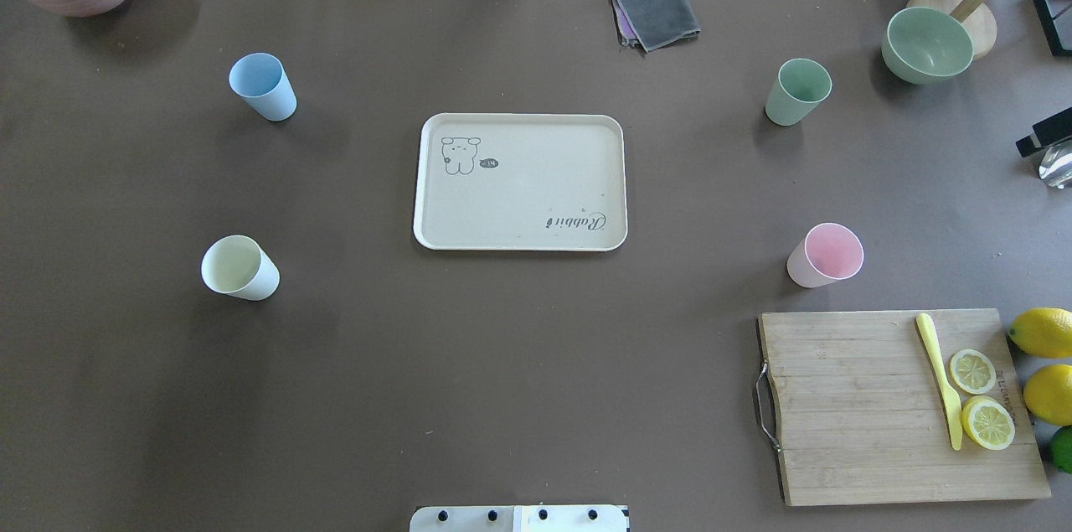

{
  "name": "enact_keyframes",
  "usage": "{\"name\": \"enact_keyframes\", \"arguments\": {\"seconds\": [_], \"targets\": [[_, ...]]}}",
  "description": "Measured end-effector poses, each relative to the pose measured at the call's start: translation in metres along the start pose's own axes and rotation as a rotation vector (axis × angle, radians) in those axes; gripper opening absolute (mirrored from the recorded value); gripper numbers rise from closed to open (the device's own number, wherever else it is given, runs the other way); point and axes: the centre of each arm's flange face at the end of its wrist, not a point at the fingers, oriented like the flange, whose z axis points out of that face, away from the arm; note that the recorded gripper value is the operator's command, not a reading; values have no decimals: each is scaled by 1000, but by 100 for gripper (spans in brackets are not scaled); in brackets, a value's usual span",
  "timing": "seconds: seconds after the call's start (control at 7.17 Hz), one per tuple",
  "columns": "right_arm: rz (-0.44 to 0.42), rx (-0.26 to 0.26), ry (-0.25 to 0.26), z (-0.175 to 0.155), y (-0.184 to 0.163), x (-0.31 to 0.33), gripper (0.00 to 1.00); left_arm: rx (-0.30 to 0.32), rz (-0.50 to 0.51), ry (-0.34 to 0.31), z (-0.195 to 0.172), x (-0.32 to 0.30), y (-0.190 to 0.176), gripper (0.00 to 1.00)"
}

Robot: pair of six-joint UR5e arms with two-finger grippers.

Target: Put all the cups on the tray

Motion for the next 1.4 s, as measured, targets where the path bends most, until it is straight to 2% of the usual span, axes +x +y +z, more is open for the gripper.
{"name": "enact_keyframes", "arguments": {"seconds": [0.28, 0.42, 1.12, 1.4], "targets": [[72, 8, -66, 29, 6, -58, 98, 29, 38, 12, -1, -3, 19, 98], [89, 8, -77, 43, 10, -79, 96, 35, 47, 15, -1, -2, 20, 98], [35, -48, -72, 95, 31, -132, 92, 41, 27, 17, 0, -2, 18, 98], [5, -64, -78, 105, 36, -149, 90, 36, 17, 16, 1, -4, 22, 98]]}}
